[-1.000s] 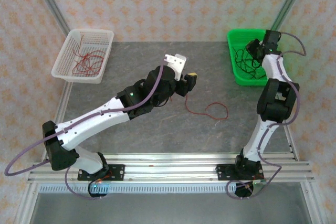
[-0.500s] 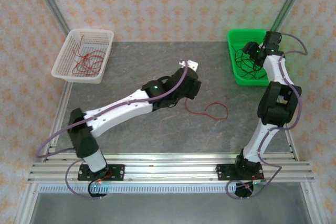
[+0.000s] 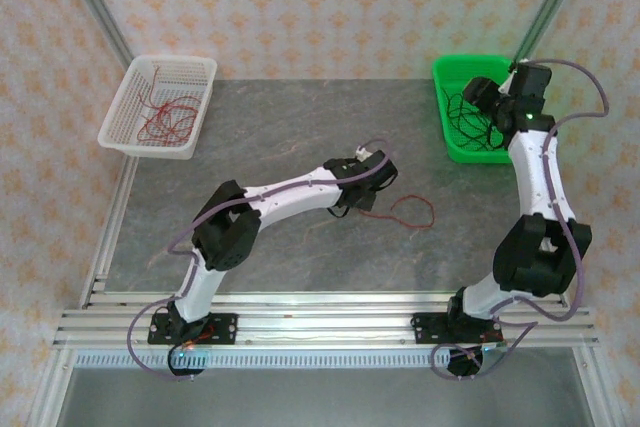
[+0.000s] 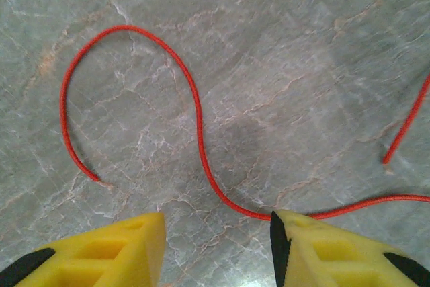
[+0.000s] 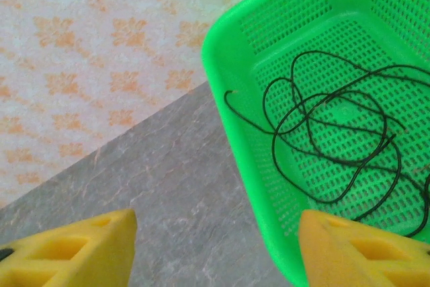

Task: Untangle the cables
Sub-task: Place the cable in the container, then pick up the cable at the center of the table.

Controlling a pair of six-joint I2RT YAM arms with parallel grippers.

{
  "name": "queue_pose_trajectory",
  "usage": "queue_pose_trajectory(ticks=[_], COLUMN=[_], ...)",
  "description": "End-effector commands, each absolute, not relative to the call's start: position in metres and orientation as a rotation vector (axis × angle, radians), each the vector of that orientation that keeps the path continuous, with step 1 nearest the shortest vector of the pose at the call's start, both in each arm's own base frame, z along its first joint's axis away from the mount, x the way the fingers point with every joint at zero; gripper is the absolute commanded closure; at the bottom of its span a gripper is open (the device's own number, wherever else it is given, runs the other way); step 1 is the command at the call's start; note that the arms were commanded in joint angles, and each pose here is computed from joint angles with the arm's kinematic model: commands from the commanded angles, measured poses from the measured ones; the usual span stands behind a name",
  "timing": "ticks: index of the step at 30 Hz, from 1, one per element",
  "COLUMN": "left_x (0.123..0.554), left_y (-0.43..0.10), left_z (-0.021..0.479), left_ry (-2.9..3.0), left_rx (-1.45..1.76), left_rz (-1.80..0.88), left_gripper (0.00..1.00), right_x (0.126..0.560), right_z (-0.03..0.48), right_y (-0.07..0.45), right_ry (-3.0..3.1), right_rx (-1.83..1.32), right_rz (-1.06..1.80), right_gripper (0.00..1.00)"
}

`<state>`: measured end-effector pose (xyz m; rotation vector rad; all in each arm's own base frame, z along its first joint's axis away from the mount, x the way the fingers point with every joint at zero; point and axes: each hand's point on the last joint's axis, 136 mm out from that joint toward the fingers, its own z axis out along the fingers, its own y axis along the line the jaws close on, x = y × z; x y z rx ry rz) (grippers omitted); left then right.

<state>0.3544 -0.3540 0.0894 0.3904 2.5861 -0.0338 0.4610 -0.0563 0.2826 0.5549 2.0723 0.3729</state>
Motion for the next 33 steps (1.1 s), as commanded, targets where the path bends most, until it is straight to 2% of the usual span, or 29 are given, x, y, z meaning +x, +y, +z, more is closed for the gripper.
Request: queue_pose_trajectory(ticks=[1, 10, 18, 23, 29, 33], left_x=[0.358, 0.367, 0.368, 0.373, 0.385, 0.393], left_y=[-0.351, -0.357, -0.356, -0.356, -0.341, -0.339], left_z=[0.083, 0.044, 0.017, 0.008, 0.020, 0.053], left_ry=[2.617, 2.677, 2.714, 2.696, 2.638, 2.571], left_rx=[0.353, 0.352, 0.361, 0.357, 0.309, 0.280], left_rz=[-0.066, -0.110, -0.065, -0.047, 0.064, 0.064], left_gripper=[0.53, 0.54, 0.61, 0.75, 1.00, 1.00], right_x=[0.447, 0.424, 0.411, 0.405, 0.400, 0.397], right_z=[0.299, 0.309, 0.302, 0.302, 0.302, 0.303], right_y=[-0.045, -0.022, -0.021, -0.017, -0.017, -0.017], right_ry=[2.051, 2.035, 2.046, 2.033, 2.028, 2.029], right_rx=[0.496, 0.436, 0.433, 0.436, 0.439, 0.435], right_rz=[0.359, 0.391, 0.383, 0.405, 0.404, 0.403], right_gripper=[0.36, 0.36, 0.37, 0.38, 0.38, 0.38])
